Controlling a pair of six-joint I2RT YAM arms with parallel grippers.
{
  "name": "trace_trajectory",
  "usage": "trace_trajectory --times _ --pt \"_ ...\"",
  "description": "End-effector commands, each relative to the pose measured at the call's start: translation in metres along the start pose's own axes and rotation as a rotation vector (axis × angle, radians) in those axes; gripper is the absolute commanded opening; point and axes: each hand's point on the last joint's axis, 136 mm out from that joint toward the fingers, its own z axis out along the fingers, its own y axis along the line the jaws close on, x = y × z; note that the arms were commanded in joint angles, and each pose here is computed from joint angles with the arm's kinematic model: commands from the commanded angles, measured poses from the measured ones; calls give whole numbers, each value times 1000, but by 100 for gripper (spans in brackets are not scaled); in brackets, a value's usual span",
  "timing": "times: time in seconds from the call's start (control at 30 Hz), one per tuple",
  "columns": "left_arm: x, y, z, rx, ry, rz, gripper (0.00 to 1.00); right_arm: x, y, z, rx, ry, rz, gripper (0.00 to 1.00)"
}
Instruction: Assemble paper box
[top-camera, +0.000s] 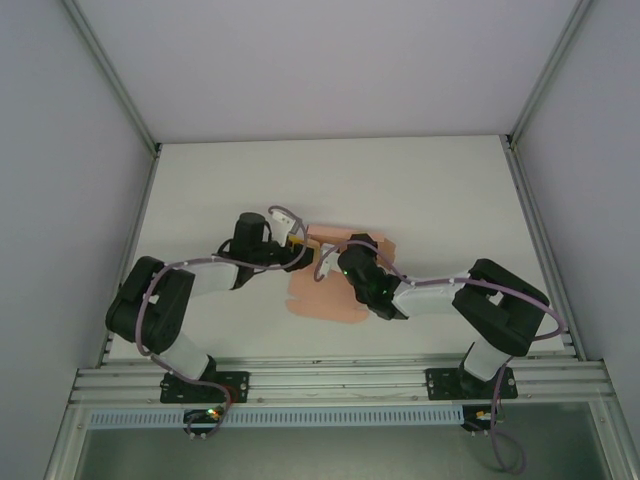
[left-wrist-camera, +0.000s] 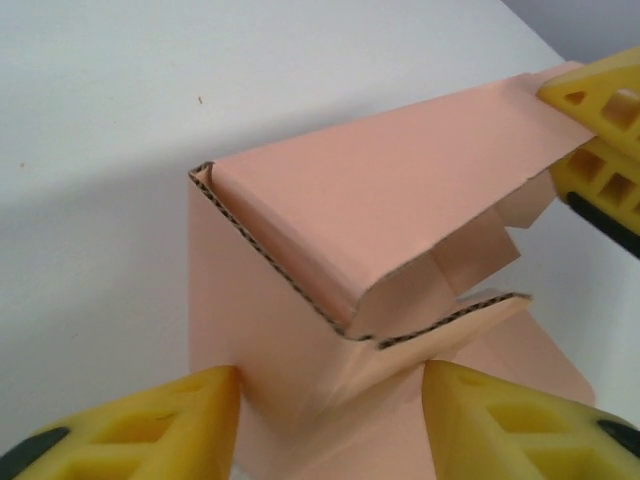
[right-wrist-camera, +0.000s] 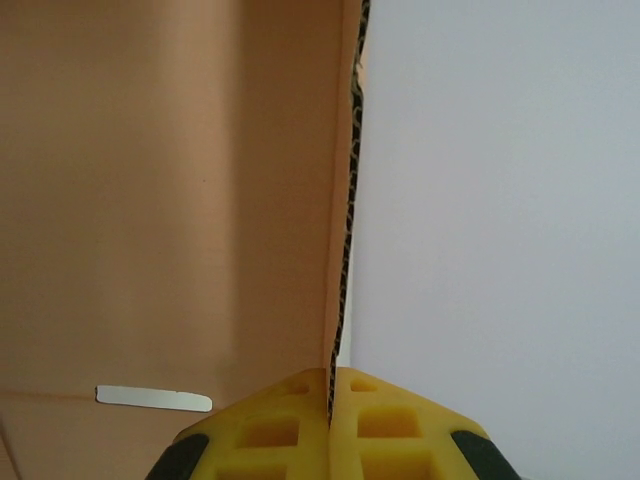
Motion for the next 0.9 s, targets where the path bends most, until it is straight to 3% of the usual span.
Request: trace_trajectory --times 0.0,0.07,0.33,0.53,0.6,0.7,0.77,0.87 --pt "-5 8 7 -79 -20 77 46 -9 -10 -3 34 1 34 0" --pt "-3 13 10 -146 -29 106 40 -9 -8 -4 38 4 44 0" --pt "0 31 22 -303 -45 149 40 -5 8 -16 -20 5 82 0" --pt "-2 31 27 -289 -78 164 40 -5 20 -22 -97 -30 104 0" --pt "-7 27 27 -272 -107 171 33 -7 26 -22 -131 -41 110 0" --pt "-12 28 27 -291 -137 179 12 -8 31 -23 -160 -45 131 0" --pt "-12 31 27 -309 -142 184 0 -8 30 -26 -179 -47 168 7" --pt "-8 34 27 -325 -132 195 0 -8 20 -34 -210 -62 290 33"
